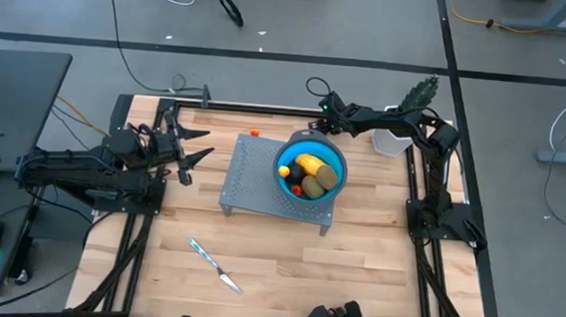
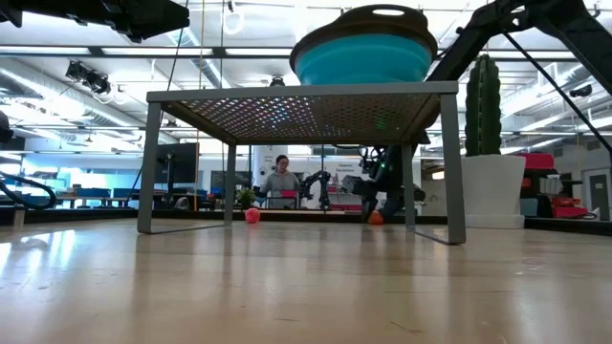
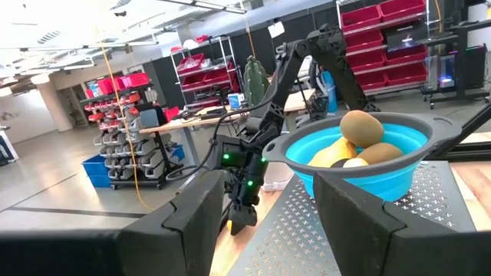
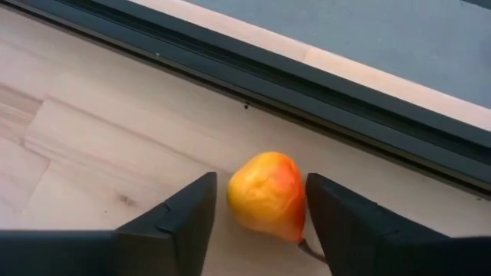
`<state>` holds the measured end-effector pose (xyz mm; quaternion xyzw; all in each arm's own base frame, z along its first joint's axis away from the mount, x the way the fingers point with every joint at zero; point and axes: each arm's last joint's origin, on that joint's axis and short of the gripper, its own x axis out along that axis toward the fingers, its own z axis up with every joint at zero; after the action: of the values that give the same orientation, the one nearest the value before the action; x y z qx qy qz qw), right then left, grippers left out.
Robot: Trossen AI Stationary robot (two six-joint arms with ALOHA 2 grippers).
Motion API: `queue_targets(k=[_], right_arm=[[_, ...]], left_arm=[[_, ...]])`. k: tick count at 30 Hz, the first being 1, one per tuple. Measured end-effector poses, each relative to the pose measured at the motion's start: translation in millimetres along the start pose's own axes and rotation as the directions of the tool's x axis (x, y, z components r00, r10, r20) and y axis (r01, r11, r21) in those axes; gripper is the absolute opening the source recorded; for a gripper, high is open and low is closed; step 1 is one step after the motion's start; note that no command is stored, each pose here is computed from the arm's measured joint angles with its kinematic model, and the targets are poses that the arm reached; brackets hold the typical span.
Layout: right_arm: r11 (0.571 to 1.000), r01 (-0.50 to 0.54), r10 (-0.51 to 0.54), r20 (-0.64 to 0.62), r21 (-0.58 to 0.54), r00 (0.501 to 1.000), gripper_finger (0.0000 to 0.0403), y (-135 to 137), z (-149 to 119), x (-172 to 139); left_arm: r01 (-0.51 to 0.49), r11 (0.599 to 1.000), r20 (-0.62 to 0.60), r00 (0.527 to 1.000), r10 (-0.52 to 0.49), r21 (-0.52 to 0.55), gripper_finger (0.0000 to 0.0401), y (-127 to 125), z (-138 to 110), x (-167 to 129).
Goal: Pick & Place Fruit
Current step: Put the orange pear into the blue strainer bowl on the shelf
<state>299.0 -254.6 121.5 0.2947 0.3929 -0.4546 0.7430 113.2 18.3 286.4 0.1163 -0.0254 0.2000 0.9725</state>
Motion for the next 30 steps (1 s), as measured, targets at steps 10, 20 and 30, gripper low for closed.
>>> queue_targets(k=[10, 20, 30], right_arm=[[0.999, -0.047, 0.047, 0.015, -0.002, 0.999, 0.0137, 2.3, 2.0, 0.2], [0.988, -0.140, 0.142, 0.031, -0.068, 0.989, 0.0133, 8.6, 7.9, -17.2], [0.973, -0.140, 0.183, 0.241, -0.186, 0.953, 0.0133, 22.8, 28.4, -95.4]], left_arm=[[0.001, 1.000, -0.001, 1.000, -0.001, 0.001, 0.0210, 0.0, -0.2, 0.0], [0.001, 1.000, -0.003, 1.000, -0.001, 0.002, 0.0210, -0.1, -0.3, -0.1], [0.005, 1.000, -0.018, 1.000, -0.005, 0.005, 0.0210, -0.5, -1.8, 0.0]])
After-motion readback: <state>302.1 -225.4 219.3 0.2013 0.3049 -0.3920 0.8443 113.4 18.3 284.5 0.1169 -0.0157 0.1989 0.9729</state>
